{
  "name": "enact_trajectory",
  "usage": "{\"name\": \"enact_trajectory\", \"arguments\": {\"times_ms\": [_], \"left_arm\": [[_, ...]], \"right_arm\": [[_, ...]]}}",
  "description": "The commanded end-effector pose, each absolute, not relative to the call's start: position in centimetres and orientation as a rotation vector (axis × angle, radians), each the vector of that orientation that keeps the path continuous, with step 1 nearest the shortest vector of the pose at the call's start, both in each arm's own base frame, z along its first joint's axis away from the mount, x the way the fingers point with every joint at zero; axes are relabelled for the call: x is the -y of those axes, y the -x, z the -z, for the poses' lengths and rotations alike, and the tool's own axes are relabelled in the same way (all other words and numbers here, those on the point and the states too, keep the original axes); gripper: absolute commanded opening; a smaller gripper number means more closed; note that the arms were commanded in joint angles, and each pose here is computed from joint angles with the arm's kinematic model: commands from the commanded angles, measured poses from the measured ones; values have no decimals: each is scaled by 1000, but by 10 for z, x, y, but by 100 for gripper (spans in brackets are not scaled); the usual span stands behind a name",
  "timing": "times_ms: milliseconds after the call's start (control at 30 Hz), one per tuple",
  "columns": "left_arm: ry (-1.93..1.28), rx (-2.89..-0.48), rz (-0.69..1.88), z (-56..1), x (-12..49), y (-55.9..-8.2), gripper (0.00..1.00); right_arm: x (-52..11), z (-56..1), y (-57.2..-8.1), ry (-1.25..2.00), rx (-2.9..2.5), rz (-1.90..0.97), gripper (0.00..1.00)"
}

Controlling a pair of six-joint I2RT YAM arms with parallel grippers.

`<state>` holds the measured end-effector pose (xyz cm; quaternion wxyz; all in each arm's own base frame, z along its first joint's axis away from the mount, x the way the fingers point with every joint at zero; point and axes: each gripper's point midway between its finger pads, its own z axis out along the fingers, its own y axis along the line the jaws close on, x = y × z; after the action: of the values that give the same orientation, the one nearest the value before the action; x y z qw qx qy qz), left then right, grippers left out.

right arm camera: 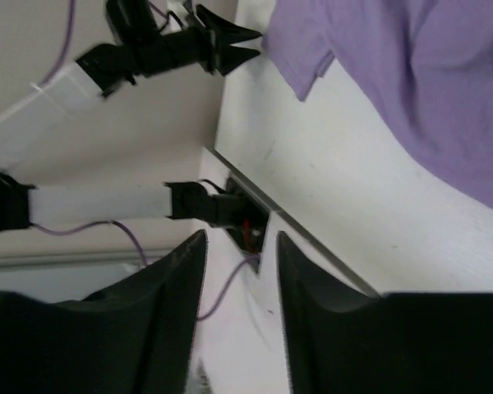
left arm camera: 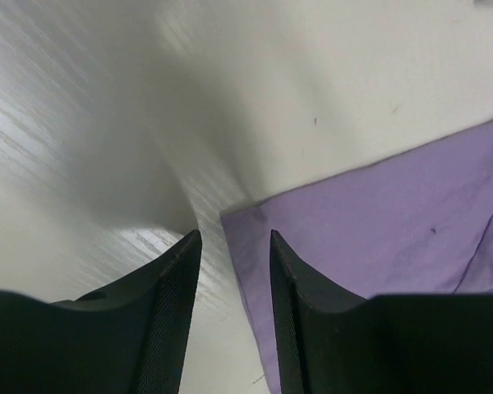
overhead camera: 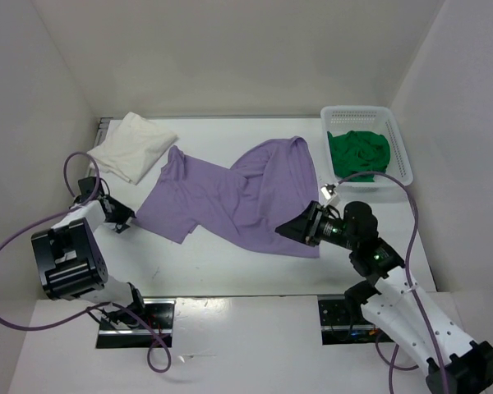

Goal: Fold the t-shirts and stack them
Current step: Flatten out the tshirt

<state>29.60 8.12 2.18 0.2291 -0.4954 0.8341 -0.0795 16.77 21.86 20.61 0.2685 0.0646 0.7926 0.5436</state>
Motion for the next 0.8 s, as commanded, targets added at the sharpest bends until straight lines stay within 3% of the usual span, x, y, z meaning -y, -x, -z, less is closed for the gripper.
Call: {"name": "enact_trajectory", "arguments": {"times_ms": [0,33,133,200,367,500,567,633,667,700,767], "left_arm": [[1349,-2268,162,-23,-96,-307,46],[1349,-2268,162,-23,-96,-307,44],[1343,-2271,188,-19,-94,-311,39],[1345,-2281,200,-17,-92,-311,36],[1321,-2266,245,-20,-88,-315,31],[1302,-2277,279,-21,-83,-316,26],[1299,-2278,291,-22,-82,-317,19],[1274,-2264,290,-29,-83,-319,4],[1257,-2260,287,-32,-83,-319,0],[1237,-2253,284,-39,-85,-322,0],[1217,-2224,286,-54,-88,-328,0]], "right_arm": [[-220,-210,-172,-163,-2129,-1478,41],[-219,-205,-175,-178,-2155,-1455,25],[-218,-194,-180,-207,-2211,-1404,25],[-214,-193,-186,-244,-2206,-1360,35],[-209,-184,-188,-308,-2250,-1311,91],[-202,-174,-194,-374,-2273,-1228,100],[-198,-170,-197,-399,-2279,-1194,100],[-191,-162,-200,-473,-2304,-1131,96],[-188,-157,-200,-507,-2316,-1101,88],[-182,-149,-198,-549,-2346,-1060,72],[-172,-135,-203,-660,-2372,-957,56]]}}
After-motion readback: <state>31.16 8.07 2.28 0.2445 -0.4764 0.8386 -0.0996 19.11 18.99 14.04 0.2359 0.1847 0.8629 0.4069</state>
